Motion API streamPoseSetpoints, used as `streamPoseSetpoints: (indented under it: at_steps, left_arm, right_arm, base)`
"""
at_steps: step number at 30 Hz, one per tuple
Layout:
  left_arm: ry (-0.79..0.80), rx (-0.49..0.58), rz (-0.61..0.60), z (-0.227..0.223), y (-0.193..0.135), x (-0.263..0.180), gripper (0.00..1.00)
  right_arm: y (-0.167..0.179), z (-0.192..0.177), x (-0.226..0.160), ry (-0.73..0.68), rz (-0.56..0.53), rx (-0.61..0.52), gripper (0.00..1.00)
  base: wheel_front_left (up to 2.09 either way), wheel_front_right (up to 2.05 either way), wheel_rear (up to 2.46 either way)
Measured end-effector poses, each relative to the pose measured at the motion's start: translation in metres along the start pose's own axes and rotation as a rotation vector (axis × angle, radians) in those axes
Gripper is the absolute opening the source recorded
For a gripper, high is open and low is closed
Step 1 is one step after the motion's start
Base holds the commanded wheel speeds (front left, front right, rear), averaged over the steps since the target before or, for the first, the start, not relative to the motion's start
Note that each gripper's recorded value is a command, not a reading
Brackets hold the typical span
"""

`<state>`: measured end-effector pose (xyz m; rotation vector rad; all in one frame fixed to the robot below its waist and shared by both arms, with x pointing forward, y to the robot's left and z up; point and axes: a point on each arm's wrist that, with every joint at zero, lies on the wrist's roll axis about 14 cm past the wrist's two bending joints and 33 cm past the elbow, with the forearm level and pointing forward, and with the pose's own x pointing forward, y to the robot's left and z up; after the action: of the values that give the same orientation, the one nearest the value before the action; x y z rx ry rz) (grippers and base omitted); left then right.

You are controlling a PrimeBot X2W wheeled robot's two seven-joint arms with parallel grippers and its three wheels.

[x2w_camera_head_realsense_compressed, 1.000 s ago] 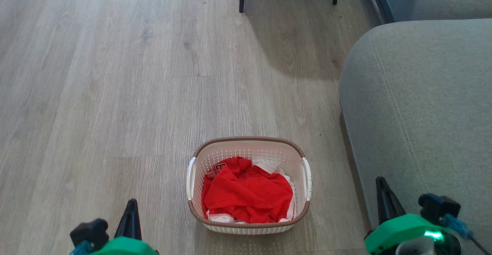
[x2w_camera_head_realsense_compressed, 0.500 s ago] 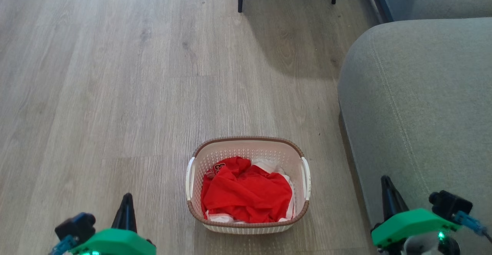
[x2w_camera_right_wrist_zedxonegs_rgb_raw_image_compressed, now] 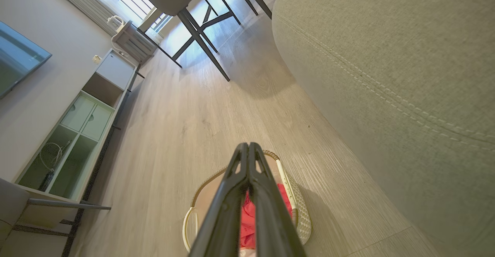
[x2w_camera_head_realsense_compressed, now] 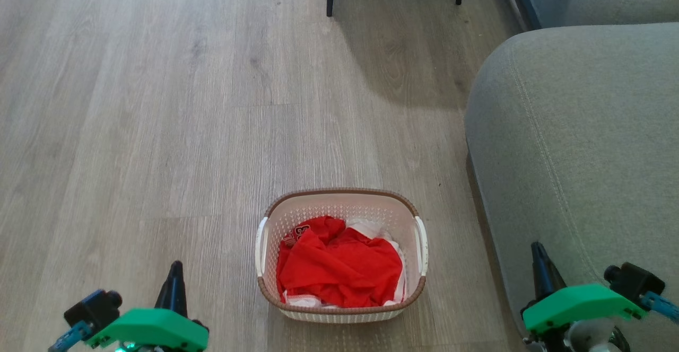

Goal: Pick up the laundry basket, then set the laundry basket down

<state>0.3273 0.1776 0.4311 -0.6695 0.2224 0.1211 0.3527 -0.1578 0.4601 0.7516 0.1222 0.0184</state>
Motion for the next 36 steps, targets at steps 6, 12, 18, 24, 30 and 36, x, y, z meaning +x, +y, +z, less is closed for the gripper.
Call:
streamPoseSetpoints:
  at_steps: [6,12,18,24,30,36]
  left_arm:
    - [0.004,-0.072,0.012,0.001,0.004,0.001,0.0]
    - [0.002,-0.141,0.0,0.006,0.0,0.006,0.0]
    - [0.014,-0.211,-0.004,0.005,-0.001,0.008,0.0]
    - [0.013,-0.282,-0.011,0.009,-0.003,0.011,0.0]
    - [0.015,-0.352,-0.012,0.011,-0.001,0.012,0.0]
    - [0.014,-0.422,-0.036,0.016,-0.008,0.017,0.0]
  right_arm:
    - [-0.003,0.004,0.002,-0.005,-0.014,0.065,0.0]
    - [-0.005,0.009,0.004,-0.014,-0.02,0.126,0.0]
    - [-0.008,0.01,0.004,-0.014,-0.033,0.192,0.0]
    - [-0.012,0.012,0.004,-0.019,-0.045,0.258,0.0]
    - [-0.011,0.018,0.008,-0.027,-0.04,0.324,0.0]
    - [-0.014,0.019,0.008,-0.031,-0.049,0.39,0.0]
  base:
    - [0.0,0.0,0.0]
    - [0.0,0.0,0.0]
    - [0.0,0.0,0.0]
    - [0.0,0.0,0.0]
    - [0.0,0.0,0.0]
    - [0.0,0.0,0.0]
